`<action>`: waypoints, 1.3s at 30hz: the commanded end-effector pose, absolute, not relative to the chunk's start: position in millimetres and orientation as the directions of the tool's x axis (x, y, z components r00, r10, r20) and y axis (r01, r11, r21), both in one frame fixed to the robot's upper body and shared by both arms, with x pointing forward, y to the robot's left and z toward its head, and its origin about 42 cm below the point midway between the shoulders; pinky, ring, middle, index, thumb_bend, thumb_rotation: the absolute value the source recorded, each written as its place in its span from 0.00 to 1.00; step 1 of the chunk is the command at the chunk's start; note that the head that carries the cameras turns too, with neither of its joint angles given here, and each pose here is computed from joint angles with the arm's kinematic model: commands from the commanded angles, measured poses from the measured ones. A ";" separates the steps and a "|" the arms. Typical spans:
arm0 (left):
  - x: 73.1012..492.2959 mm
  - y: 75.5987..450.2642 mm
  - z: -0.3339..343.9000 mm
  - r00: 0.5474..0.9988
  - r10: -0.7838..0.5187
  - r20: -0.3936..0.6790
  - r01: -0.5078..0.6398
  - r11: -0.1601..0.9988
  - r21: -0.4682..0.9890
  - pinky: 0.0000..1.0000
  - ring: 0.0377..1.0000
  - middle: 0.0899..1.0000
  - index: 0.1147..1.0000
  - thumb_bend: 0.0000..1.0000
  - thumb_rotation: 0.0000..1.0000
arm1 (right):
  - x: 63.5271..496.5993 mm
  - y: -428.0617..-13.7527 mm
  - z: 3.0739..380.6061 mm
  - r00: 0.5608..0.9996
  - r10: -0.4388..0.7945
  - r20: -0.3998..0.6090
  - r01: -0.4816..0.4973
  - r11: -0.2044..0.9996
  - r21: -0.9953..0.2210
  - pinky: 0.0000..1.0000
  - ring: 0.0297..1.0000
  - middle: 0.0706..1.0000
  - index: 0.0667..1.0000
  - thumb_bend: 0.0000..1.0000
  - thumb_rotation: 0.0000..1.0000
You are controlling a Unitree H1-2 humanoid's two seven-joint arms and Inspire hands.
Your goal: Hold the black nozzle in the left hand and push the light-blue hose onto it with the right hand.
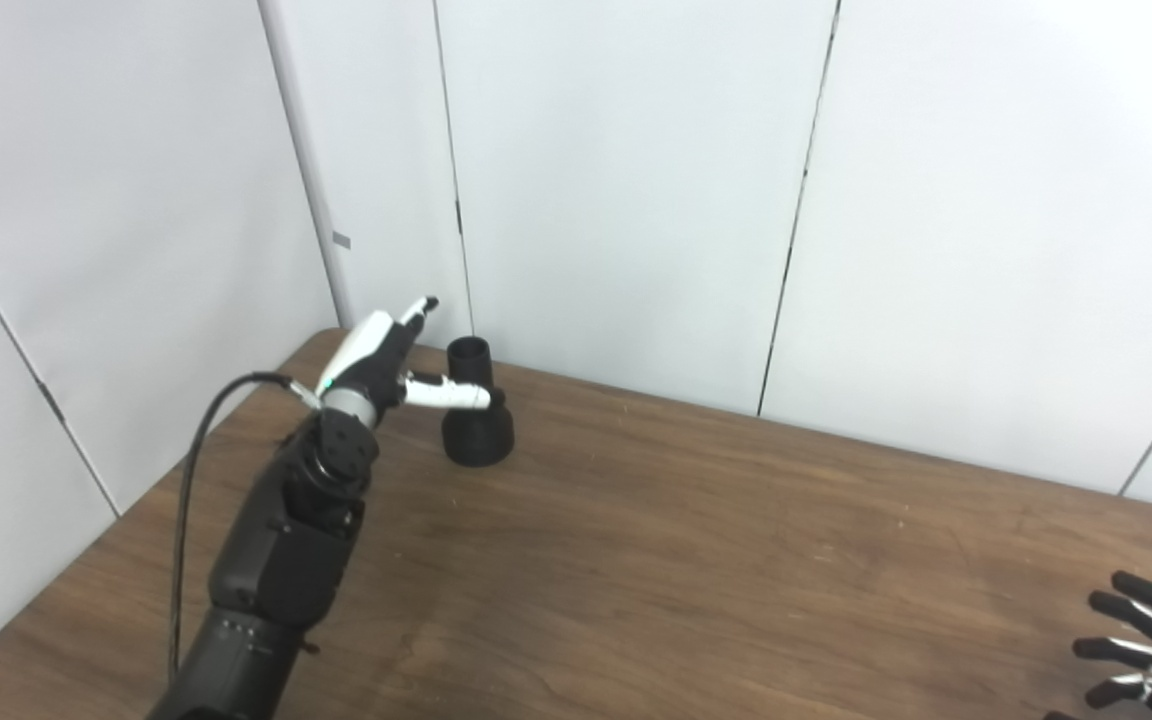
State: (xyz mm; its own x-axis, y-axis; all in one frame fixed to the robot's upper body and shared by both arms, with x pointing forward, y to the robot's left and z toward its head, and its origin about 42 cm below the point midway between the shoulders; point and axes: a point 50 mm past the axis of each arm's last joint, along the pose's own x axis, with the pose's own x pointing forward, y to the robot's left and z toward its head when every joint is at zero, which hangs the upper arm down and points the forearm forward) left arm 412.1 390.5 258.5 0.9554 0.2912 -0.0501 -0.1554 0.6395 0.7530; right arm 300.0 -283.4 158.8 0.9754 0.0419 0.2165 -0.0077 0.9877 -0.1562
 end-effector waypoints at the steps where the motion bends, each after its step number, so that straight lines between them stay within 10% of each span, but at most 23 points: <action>1: 416.4 395.4 279.1 0.947 0.320 0.021 -0.219 0.597 0.772 1.00 1.00 1.00 0.97 1.00 0.31 | 302.2 -287.0 177.6 0.951 0.058 0.304 -0.006 0.985 -0.171 0.41 0.60 0.75 0.78 0.70 0.00; 39: 430.0 388.2 227.0 0.949 0.305 -0.084 -0.139 0.639 0.757 1.00 0.89 0.72 0.72 0.94 0.15 | 297.3 -285.7 181.7 0.954 0.058 0.294 -0.004 0.984 -0.180 0.42 0.59 0.73 0.77 0.71 0.03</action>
State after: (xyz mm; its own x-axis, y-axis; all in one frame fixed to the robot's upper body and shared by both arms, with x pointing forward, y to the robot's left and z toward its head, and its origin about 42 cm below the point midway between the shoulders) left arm 421.6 382.4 203.4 0.9384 0.3036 -0.1650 -0.0833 0.6622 0.7447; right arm 294.5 -284.4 164.3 0.9730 0.0462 0.2260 -0.0085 0.9863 -0.1648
